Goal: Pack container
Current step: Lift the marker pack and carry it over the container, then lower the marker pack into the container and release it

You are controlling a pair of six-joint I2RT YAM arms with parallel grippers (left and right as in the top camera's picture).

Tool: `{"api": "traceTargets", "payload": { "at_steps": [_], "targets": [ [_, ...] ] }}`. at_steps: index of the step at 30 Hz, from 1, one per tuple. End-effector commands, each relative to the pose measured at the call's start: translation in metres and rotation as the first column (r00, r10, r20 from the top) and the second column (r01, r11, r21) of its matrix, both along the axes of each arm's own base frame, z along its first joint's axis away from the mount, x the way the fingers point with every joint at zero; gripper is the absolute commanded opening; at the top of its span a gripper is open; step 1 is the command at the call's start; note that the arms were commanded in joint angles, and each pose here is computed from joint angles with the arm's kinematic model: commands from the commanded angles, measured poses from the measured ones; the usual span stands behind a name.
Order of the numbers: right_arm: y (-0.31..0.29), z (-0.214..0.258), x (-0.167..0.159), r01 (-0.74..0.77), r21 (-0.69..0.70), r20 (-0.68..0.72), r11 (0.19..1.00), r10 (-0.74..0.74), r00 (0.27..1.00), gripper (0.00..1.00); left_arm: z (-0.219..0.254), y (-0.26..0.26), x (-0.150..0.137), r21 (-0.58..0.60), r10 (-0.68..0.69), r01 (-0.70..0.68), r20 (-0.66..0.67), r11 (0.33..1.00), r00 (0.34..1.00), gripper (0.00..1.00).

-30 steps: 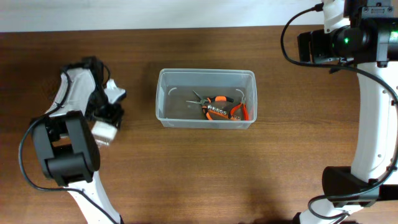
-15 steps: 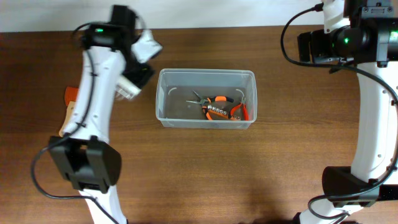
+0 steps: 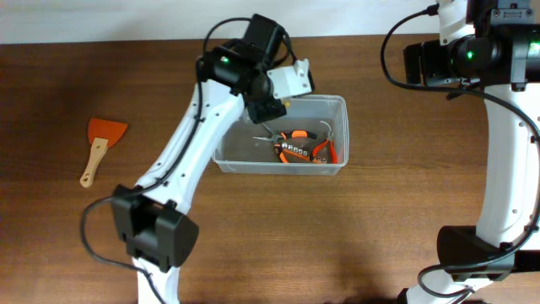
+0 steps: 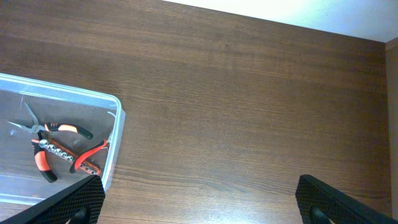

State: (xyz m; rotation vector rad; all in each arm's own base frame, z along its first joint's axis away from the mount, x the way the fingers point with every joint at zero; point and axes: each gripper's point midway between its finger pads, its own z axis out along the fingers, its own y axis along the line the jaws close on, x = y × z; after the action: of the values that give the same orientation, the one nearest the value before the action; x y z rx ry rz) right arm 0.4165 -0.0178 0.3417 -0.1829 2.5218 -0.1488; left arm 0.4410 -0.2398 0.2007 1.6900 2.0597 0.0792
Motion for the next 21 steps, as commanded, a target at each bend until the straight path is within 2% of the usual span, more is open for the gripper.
{"api": "traceTargets", "payload": {
  "at_steps": [1,7,16,17,21],
  "targets": [
    [-0.005,0.000,0.000,0.021,-0.004,0.000,1.000,-0.021,1.000,0.99,-0.057,-0.003,0.002,0.047,-0.029,0.035,-0.123,0.998,0.992,0.06],
    [-0.005,0.000,0.000,0.022,-0.004,0.000,1.000,-0.022,1.000,0.99,-0.098,0.004,0.005,0.084,-0.001,0.018,-0.204,0.996,0.979,0.06],
    [-0.005,-0.001,0.000,0.021,-0.004,-0.003,1.000,-0.021,1.000,0.99,-0.130,0.015,0.008,0.113,0.027,0.003,-0.264,0.994,0.964,0.08],
    [-0.005,-0.001,0.000,0.021,-0.004,-0.003,1.000,-0.021,1.000,0.99,-0.134,0.015,0.008,0.117,0.028,0.004,-0.271,0.993,0.962,0.10],
    [-0.005,-0.001,0.000,0.021,-0.004,-0.003,1.000,-0.021,1.000,0.99,-0.140,0.016,0.006,0.123,0.030,0.006,-0.284,0.992,0.958,0.31]
  ]
}}
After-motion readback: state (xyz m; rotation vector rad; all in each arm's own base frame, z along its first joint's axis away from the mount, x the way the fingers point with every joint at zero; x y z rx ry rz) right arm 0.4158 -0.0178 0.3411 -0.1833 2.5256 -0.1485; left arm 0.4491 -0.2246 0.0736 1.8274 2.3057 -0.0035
